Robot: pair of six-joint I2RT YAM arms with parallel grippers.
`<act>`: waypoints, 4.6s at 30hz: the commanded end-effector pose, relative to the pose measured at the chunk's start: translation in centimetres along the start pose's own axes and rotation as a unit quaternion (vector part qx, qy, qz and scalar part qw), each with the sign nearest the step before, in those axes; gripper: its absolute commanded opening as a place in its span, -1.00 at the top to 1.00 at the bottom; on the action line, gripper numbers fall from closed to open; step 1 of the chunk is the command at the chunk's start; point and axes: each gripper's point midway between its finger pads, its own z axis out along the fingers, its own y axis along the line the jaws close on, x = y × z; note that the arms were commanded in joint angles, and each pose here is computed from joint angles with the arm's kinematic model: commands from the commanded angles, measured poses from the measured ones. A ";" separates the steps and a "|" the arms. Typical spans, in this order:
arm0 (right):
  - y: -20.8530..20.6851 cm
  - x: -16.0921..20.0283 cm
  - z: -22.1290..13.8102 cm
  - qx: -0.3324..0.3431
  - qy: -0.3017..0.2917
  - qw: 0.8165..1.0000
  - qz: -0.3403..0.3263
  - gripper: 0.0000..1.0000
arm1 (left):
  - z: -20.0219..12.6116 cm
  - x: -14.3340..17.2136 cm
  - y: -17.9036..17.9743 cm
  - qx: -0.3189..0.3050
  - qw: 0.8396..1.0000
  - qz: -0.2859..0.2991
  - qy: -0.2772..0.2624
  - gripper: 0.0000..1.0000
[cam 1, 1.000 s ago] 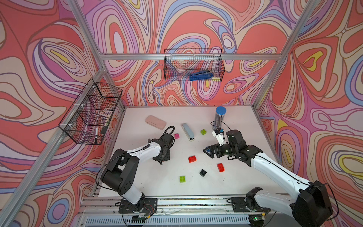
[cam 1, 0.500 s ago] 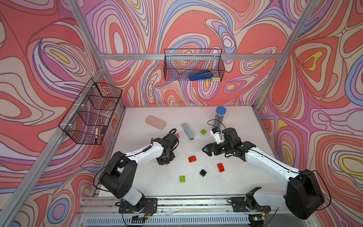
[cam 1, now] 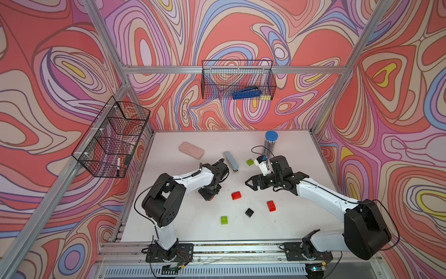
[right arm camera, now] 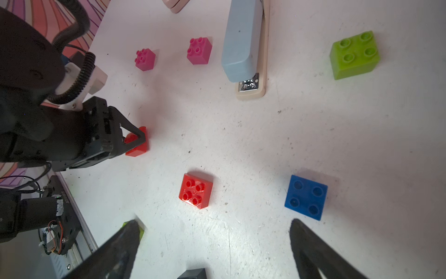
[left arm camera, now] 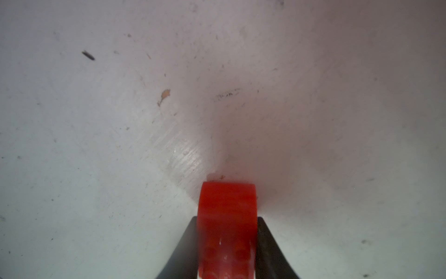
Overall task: Assemble the letter s with lego
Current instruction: Place the lego brick at the center of the board, then pick up the lego brick from the center of the board.
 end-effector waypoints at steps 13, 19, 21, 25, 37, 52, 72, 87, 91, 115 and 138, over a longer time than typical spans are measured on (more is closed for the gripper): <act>-0.1 -0.6 -0.5 -0.015 -0.014 1.000 -0.011 -0.97 | -1.0 -0.4 -1.0 -0.012 0.998 -0.064 -0.008 -0.24; -0.5 -0.5 -0.6 -0.011 -0.015 1.000 -0.010 -0.97 | -1.0 0.4 -0.6 0.004 0.997 -0.073 0.001 -0.37; -0.5 -0.6 -0.8 -0.011 -0.016 1.000 -0.010 -0.97 | -0.2 1.0 -0.9 0.008 0.997 -0.074 0.015 -0.37; -0.6 -0.4 -1.0 -0.005 -0.015 1.000 -0.010 -0.97 | 0.4 1.7 -1.5 0.016 0.997 -0.073 0.017 -0.37; -1.0 0.1 -1.6 0.006 -0.017 1.000 -0.006 -0.97 | 0.9 1.5 -3.1 0.038 0.996 -0.077 0.012 -0.19; -1.0 0.3 -1.6 0.003 -0.014 1.000 -0.003 -0.97 | -0.3 -0.1 -5.2 0.061 0.996 -0.063 -0.007 -0.24; 0.0 0.1 -2.2 -0.017 -0.017 1.000 -0.015 -0.97 | -6.0 -2.0 -2.3 0.074 0.996 0.028 -0.043 -0.45; 2.9 -0.6 -2.3 -0.082 -0.014 0.996 -0.018 -0.97 | -6.6 -9.6 -0.3 0.060 0.966 0.238 -0.086 -0.52; 3.6 -1.2 -1.9 -0.087 -0.020 0.996 -0.015 -0.97 | -5.8 -11.1 -1.1 0.065 0.957 0.267 -0.096 -0.52; 7.0 -3.8 2.4 -0.097 -0.015 0.995 -0.037 -0.95 | 0.5 -15.3 -3.4 0.073 0.954 0.282 -0.068 -0.32; 6.4 -2.7 3.7 -0.096 0.007 0.995 -0.032 -0.95 | 2.3 -16.0 -3.6 0.064 0.957 0.278 -0.049 0.16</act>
